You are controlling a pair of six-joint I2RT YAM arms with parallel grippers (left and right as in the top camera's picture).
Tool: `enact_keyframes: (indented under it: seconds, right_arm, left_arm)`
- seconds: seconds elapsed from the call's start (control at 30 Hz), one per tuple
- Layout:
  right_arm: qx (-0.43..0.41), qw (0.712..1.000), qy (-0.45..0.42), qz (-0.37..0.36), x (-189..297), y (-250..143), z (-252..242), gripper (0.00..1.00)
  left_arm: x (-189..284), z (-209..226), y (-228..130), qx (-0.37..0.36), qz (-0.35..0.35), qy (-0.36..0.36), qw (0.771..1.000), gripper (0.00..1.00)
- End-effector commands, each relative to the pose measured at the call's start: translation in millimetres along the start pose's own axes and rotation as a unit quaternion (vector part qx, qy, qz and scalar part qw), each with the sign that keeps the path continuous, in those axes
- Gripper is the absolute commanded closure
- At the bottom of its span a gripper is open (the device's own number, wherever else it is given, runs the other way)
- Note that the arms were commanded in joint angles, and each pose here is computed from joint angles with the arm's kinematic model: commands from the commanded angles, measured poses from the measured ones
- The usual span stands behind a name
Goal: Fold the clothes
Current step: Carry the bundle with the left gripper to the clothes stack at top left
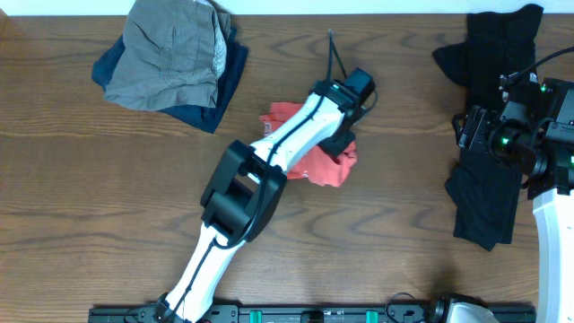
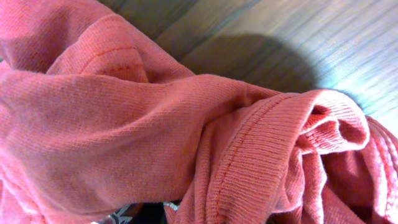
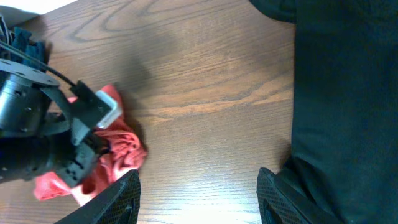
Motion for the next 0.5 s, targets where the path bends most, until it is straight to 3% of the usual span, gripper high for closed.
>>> enact_keyframes:
  seconds: [0.0,0.2,0.47]
  right_arm:
    - [0.004,1.0,-0.006,-0.004,0,2,-4,0.42]
    - [0.004,1.0,-0.006,-0.002,-1,2,-4,0.42]
    - [0.003,1.0,-0.007,-0.001,-1,2,-4,0.42]
  left_arm:
    - [16,44,-20,0.01,0.02,0.053,0.998,0.94]
    - [68,79,-29,0.041,-0.029,0.074,0.996,0.94]
    - [78,97,-44,0.062,-0.024,0.077,0.995,0.94]
Point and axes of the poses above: each gripper's point midway between its finger pads, its own x axis back along the fingers, its own z axis along the line the jaws close on, y = z × x, the point moved 5 cm from there along x, back along the fingers, and after that the axes turned 9 degrees about -x, right-handed, at the moved point
